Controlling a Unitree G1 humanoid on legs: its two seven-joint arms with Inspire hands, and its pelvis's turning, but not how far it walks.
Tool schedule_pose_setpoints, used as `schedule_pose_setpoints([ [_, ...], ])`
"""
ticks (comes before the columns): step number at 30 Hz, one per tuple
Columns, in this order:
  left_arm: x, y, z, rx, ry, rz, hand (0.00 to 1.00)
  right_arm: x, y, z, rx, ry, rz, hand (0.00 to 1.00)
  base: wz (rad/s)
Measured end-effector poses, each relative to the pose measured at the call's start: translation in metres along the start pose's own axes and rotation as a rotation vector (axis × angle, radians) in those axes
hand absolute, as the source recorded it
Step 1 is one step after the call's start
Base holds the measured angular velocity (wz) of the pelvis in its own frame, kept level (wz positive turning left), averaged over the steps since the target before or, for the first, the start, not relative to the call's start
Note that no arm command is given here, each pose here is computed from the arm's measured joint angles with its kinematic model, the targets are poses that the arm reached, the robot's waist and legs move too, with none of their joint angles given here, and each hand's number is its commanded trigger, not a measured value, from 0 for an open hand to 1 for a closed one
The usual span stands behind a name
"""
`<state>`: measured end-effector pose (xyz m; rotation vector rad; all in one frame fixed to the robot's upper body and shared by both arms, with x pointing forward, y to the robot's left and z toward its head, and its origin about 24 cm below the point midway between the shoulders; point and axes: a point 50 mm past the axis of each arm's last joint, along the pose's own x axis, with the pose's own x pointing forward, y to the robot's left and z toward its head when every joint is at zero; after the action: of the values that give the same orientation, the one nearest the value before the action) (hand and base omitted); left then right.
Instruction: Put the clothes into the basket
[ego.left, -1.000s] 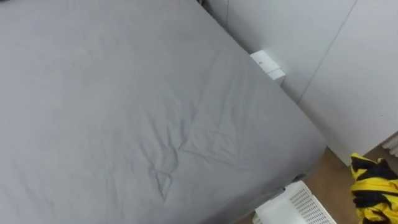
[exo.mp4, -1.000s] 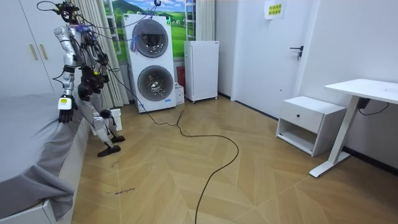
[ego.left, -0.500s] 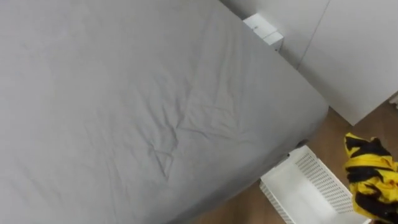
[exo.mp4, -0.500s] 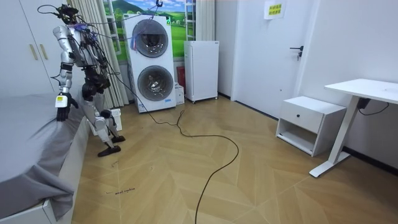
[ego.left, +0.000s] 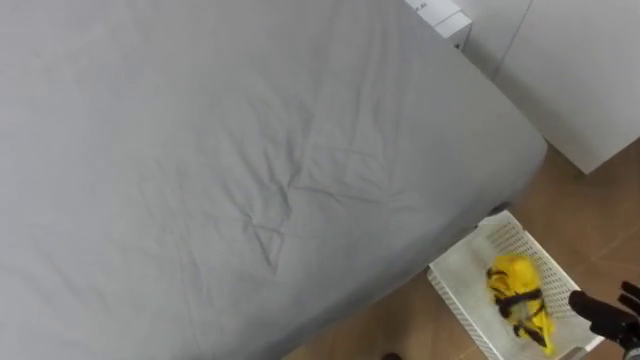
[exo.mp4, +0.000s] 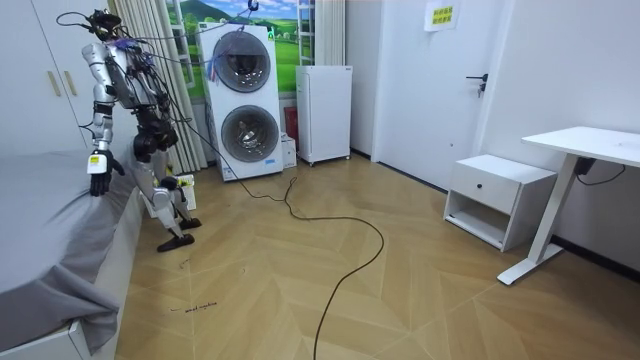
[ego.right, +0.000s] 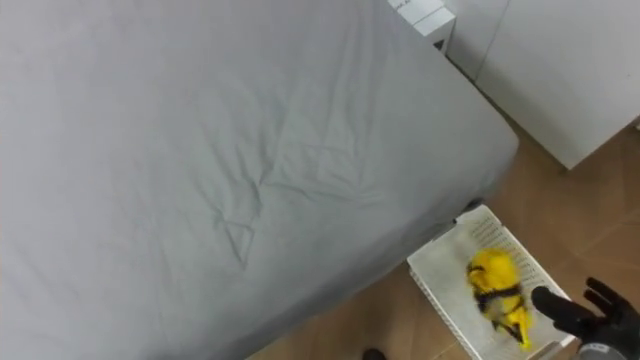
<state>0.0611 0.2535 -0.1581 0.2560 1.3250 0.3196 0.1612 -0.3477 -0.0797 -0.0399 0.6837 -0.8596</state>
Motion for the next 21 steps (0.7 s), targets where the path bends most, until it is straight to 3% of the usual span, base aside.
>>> schedule_pose_setpoints([
  [21, 0.0, 0.003, 0.003, 0.006, -0.022, -0.017, 0.0, -0.002, -0.015, -0.022, 0.073, 0.1, -0.041, 0.0, 0.1],
])
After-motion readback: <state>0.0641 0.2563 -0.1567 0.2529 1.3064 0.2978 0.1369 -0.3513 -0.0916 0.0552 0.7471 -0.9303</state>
